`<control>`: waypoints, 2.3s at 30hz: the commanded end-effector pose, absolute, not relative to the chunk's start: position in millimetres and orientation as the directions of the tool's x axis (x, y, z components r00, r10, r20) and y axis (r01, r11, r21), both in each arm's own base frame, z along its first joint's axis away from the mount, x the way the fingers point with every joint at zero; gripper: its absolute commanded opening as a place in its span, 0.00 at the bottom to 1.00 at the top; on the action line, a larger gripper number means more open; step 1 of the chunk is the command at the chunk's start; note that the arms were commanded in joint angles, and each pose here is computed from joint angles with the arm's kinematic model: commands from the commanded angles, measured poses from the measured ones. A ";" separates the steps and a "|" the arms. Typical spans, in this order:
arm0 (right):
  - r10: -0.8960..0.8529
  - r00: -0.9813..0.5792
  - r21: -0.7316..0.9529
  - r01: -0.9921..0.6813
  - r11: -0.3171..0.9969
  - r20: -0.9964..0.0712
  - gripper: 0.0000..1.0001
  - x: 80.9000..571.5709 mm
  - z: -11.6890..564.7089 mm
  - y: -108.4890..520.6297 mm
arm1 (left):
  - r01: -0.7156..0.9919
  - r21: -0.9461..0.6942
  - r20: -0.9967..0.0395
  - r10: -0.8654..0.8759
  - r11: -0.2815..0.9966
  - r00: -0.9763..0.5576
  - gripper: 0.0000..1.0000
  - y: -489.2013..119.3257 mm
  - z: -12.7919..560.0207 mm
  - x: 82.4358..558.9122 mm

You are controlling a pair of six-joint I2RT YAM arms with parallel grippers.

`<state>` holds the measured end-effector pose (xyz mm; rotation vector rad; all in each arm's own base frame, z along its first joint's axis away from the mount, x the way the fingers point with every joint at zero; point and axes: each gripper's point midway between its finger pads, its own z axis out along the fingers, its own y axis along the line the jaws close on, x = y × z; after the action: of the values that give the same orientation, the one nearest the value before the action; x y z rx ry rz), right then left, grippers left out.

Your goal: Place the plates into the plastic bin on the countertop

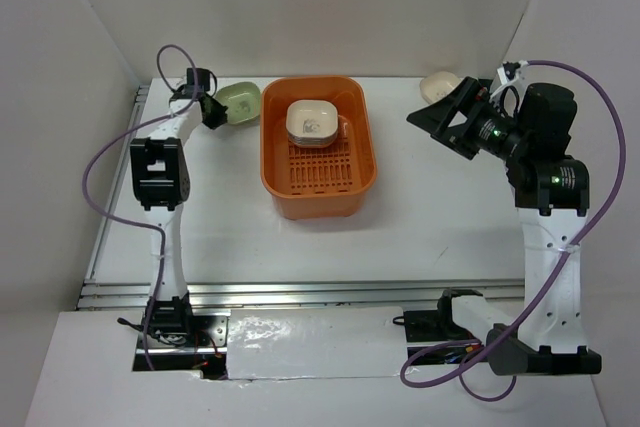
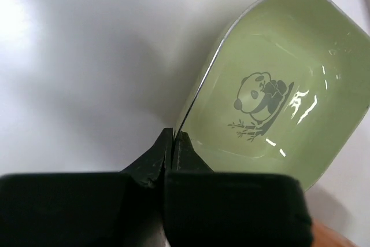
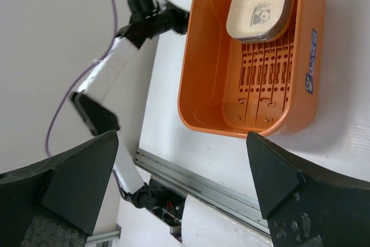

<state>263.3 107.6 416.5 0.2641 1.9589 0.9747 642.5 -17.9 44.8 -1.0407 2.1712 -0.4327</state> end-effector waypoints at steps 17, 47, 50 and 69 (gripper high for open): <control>0.602 -0.506 0.756 -0.170 0.632 -0.617 1.00 286.3 415.5 95.3 | -0.210 -0.511 -0.662 -0.538 0.833 -0.522 0.00 -143.2 307.7 483.7; 0.679 -0.490 0.749 0.077 0.658 -0.547 1.00 344.2 332.5 49.2 | -0.032 -0.562 -0.695 -0.492 0.827 -0.525 0.99 -227.0 371.0 471.0; 0.803 -0.358 0.737 0.335 0.587 -0.477 1.00 376.5 276.4 3.2 | -0.017 -0.535 -0.747 -0.482 0.845 -0.458 0.99 -198.2 408.0 422.7; 0.930 -0.108 0.736 0.583 0.345 -0.350 1.00 583.9 115.0 -105.4 | -0.160 -0.453 -0.687 -0.458 0.877 -0.564 0.99 -55.3 306.6 254.3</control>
<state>540.5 -90.6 74.3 1.4368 1.9513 0.4354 266.8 -48.6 300.6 -0.4983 2.1952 -0.3377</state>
